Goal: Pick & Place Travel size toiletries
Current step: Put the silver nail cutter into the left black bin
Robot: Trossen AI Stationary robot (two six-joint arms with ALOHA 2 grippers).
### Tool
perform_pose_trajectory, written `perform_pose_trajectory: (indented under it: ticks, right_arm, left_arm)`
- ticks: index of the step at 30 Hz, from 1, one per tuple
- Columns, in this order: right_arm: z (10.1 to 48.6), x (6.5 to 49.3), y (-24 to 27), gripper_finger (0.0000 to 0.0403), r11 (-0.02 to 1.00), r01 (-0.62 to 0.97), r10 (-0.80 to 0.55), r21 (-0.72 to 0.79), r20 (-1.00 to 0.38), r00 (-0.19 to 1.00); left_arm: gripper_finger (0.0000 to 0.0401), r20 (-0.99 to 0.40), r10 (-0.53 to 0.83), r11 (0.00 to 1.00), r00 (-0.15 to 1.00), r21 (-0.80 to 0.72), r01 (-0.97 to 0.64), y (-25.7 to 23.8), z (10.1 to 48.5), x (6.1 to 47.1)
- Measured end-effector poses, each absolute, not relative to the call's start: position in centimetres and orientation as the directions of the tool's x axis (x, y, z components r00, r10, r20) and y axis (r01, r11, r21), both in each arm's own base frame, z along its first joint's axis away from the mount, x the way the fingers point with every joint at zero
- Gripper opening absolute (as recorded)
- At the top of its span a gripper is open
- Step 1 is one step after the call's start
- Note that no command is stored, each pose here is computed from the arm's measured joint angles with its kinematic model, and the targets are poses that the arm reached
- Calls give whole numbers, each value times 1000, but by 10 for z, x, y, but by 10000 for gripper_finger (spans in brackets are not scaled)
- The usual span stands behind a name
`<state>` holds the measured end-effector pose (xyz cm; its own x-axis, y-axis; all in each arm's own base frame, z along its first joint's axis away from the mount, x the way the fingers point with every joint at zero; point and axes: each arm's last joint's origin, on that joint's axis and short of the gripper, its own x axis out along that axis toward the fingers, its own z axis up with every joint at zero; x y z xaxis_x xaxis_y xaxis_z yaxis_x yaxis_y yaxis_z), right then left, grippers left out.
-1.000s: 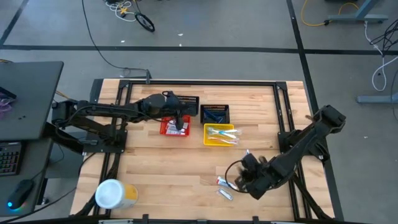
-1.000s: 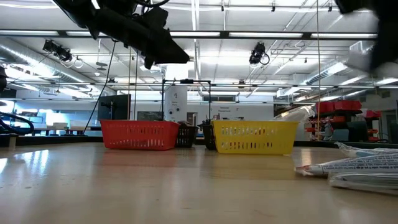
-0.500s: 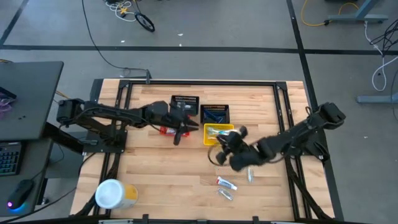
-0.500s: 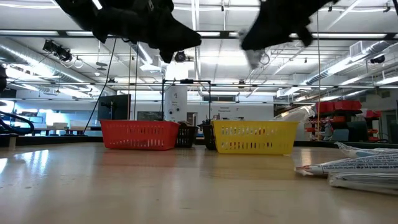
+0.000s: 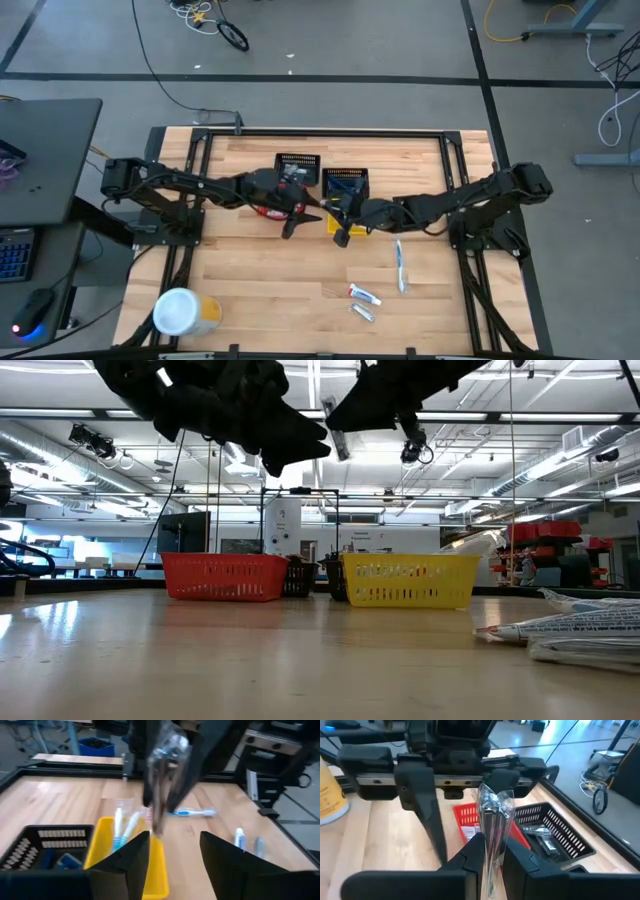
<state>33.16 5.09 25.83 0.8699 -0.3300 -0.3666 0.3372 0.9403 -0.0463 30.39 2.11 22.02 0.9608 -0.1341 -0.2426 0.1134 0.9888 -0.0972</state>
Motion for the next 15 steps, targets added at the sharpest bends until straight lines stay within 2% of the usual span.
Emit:
perform_pose_trajectory:
  ticks: [7, 11, 15]
  right_arm:
    - [264, 338, 39, 52, 958, 286, -265, 21, -313, 912]
    - [265, 347, 33, 52, 975, 224, -216, 3, -248, 944]
    - [257, 354, 27, 52, 981, 194, -187, 0, -256, 948]
  left_arm:
    - [201, -246, -22, 998, 969, -62, 7, 25, 220, 304]
    - [198, -227, -46, 999, 973, -18, 43, 23, 222, 305]
    - [183, -176, -56, 998, 983, 1, 57, 20, 227, 306]
